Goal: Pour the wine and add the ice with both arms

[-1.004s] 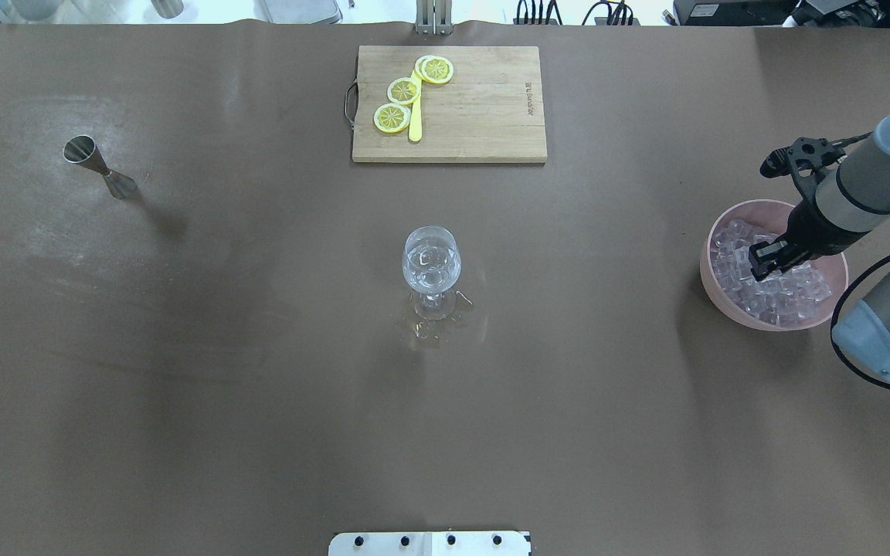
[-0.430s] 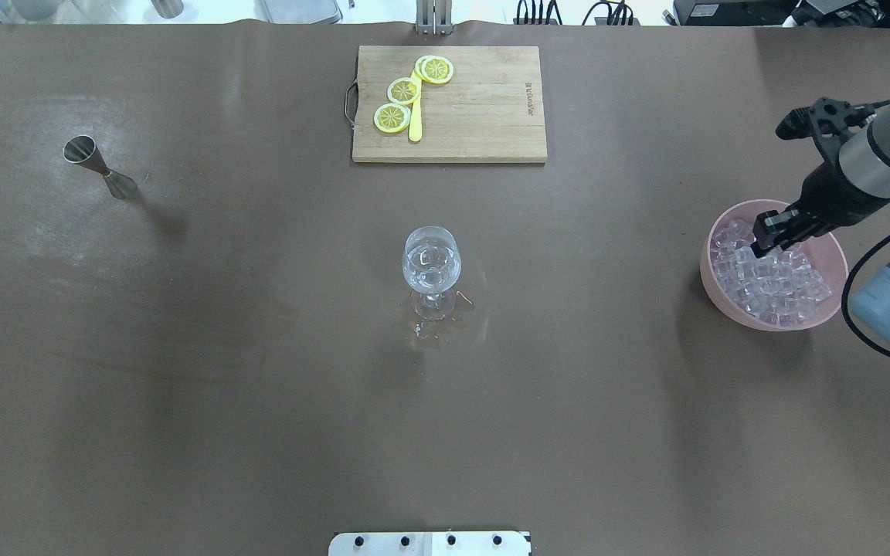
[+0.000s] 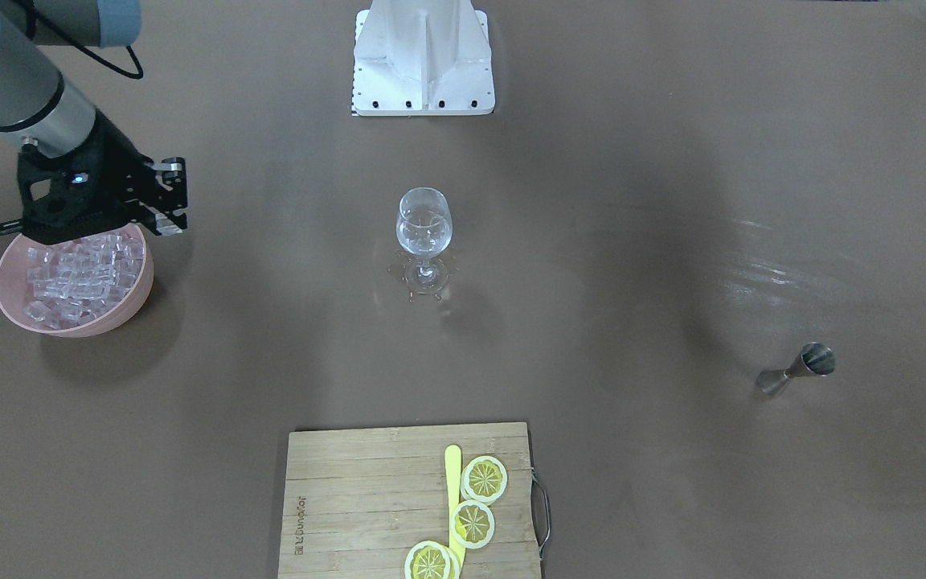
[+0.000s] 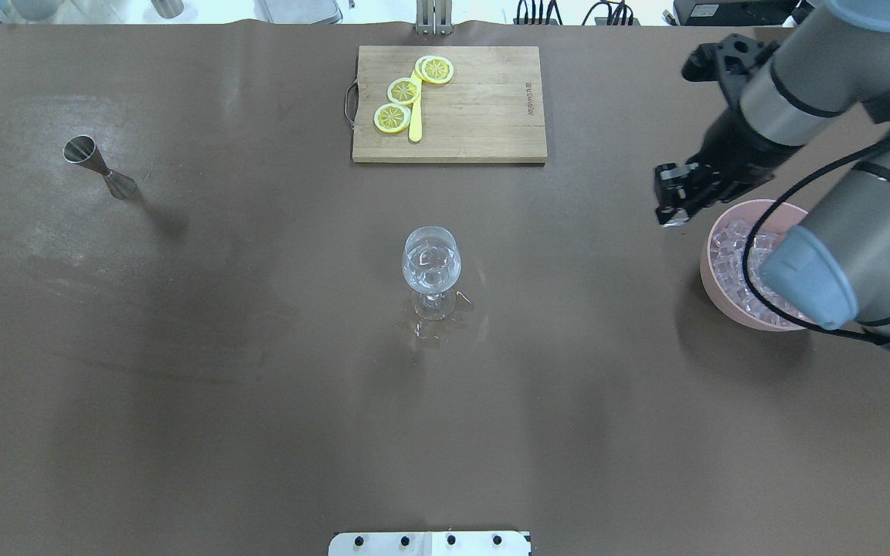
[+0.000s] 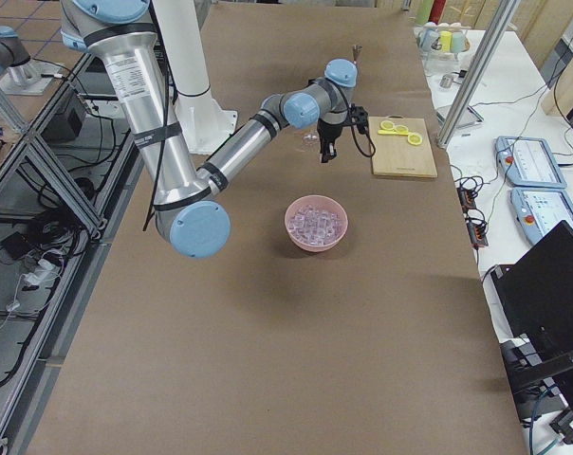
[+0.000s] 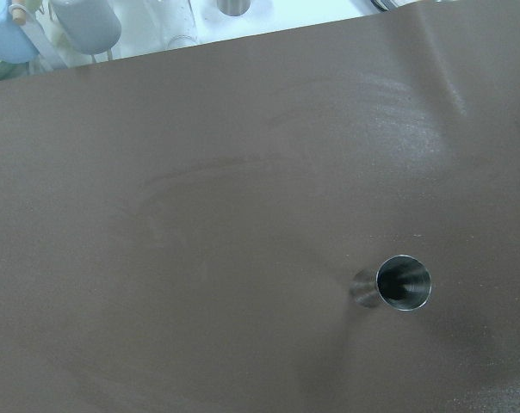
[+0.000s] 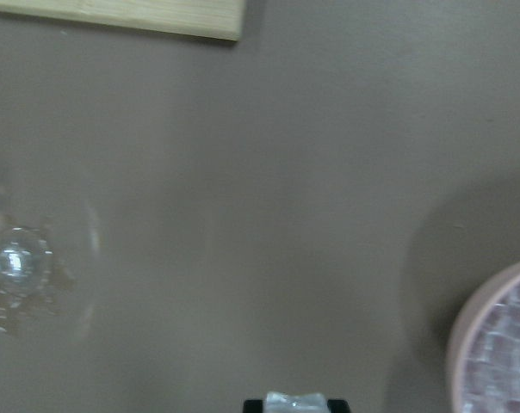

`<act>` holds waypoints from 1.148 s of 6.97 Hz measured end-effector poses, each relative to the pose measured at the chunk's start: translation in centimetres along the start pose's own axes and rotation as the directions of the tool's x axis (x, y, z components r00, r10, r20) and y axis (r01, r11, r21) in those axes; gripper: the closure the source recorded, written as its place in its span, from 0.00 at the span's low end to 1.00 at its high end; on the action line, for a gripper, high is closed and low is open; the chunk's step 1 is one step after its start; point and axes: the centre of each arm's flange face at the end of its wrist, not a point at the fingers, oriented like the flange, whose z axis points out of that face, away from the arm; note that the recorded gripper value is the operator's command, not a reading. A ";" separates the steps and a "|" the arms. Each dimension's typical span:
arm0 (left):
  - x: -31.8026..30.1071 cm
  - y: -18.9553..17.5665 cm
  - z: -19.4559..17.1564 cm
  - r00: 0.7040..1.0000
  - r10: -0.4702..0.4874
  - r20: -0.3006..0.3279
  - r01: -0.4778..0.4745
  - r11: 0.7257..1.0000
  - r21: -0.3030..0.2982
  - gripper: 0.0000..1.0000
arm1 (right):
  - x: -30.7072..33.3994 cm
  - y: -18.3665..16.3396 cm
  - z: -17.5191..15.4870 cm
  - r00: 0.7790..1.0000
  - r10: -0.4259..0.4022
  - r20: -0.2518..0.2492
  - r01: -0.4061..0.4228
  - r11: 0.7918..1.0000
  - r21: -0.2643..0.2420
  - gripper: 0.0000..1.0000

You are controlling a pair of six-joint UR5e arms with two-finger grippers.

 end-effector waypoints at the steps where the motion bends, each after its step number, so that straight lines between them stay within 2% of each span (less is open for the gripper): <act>1: -0.9 0.8 0.1 1.000 -0.007 0.003 0.007 1.000 -0.007 0.03 | -6.2 0.1 -0.3 0.999 0.046 0.025 -0.046 0.999 0.021 1.00; 3: -2.5 1.6 0.5 1.000 -0.029 0.010 0.029 0.999 -0.018 0.03 | -16.4 0.0 0.0 0.989 0.132 0.063 -0.134 0.990 0.037 1.00; 4: -2.7 1.6 0.5 0.999 -0.032 0.011 0.033 0.999 -0.019 0.03 | -20.0 -0.7 0.9 0.985 0.162 0.060 -0.165 0.986 0.037 1.00; 6: -2.7 1.4 0.3 0.999 -0.035 0.013 0.035 0.999 -0.015 0.03 | -23.6 -2.0 2.8 0.982 0.180 0.062 -0.183 0.982 0.042 1.00; 7: -2.7 1.3 0.2 0.999 -0.038 0.014 0.038 0.999 -0.012 0.03 | -24.2 -2.0 3.6 0.982 0.180 0.064 -0.182 0.983 0.037 0.92; 8: -2.7 1.2 0.2 0.999 -0.039 0.015 0.039 0.999 -0.011 0.03 | -24.5 -1.8 4.2 0.982 0.178 0.064 -0.180 0.983 0.030 0.40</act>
